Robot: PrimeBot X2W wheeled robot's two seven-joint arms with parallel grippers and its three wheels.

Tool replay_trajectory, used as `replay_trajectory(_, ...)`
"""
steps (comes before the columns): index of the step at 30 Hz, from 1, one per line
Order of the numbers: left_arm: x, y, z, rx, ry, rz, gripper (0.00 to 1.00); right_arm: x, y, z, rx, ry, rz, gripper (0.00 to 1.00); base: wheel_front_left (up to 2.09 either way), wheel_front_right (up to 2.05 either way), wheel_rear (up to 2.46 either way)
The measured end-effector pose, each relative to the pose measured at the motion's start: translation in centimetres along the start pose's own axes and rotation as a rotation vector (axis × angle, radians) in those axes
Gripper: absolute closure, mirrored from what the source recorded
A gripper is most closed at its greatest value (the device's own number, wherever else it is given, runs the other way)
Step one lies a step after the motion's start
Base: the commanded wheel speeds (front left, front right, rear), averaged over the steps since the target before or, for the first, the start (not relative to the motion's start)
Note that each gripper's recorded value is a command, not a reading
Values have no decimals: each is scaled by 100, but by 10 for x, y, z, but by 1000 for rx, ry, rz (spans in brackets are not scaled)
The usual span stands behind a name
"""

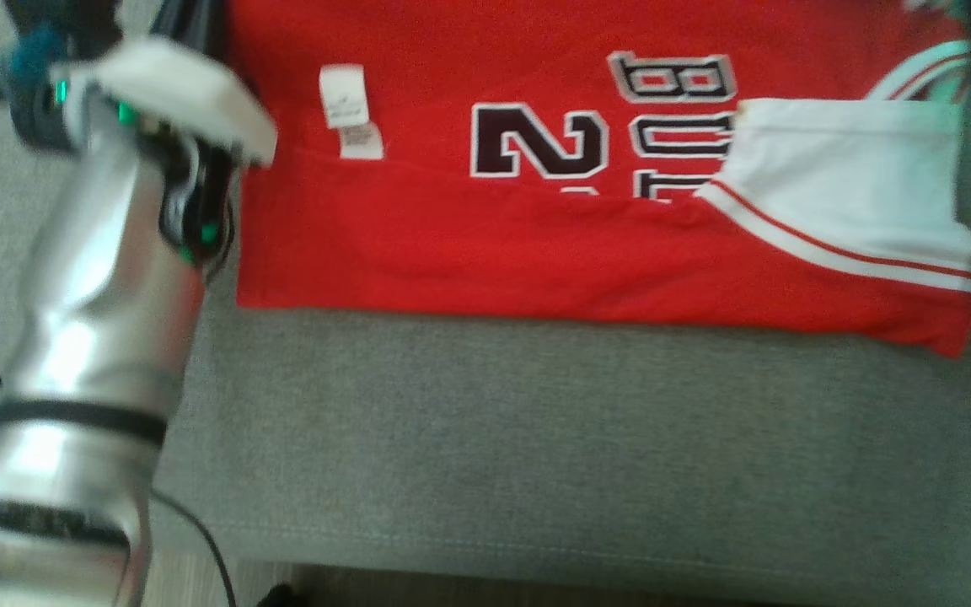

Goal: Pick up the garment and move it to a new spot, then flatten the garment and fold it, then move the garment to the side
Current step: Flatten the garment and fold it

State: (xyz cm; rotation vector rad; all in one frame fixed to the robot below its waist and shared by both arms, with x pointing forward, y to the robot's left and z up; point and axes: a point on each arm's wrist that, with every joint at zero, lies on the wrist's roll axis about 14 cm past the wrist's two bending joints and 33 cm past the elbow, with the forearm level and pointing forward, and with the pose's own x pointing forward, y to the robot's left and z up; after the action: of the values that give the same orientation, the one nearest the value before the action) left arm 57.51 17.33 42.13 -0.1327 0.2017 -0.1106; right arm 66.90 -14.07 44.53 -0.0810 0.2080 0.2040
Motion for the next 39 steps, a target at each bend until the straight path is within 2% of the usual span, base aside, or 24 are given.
replay_trajectory(4,-26,5,-17,-19,25,46,100,-30,16,-4,68,-28,20,100,0,0,0)
replay_trajectory(12,-69,-5,-32,-28,53,55,100,-108,5,2,212,-124,-15,100,0,0,0)
replay_trajectory(18,-99,-24,-54,-22,105,22,100,-171,-1,-32,317,-87,-59,100,0,0,0)
replay_trajectory(23,-120,-31,-68,-21,135,31,100,-208,6,-66,400,-4,-83,100,0,0,0)
replay_trajectory(24,-124,-30,-69,-16,135,43,61,-212,8,-69,424,1,-87,82,0,0,0)
replay_trajectory(25,-127,-28,-69,-14,132,60,8,-214,12,-72,437,10,-84,46,0,0,0)
replay_trajectory(26,-131,-27,-68,-8,125,75,0,-216,15,-73,448,19,-79,0,0,0,0)
replay_trajectory(34,-173,-5,-74,-17,111,202,0,-210,24,-71,468,17,-66,0,0,0,0)
replay_trajectory(39,-199,4,-83,-27,126,238,0,-207,29,-97,429,117,-70,0,0,0,0)
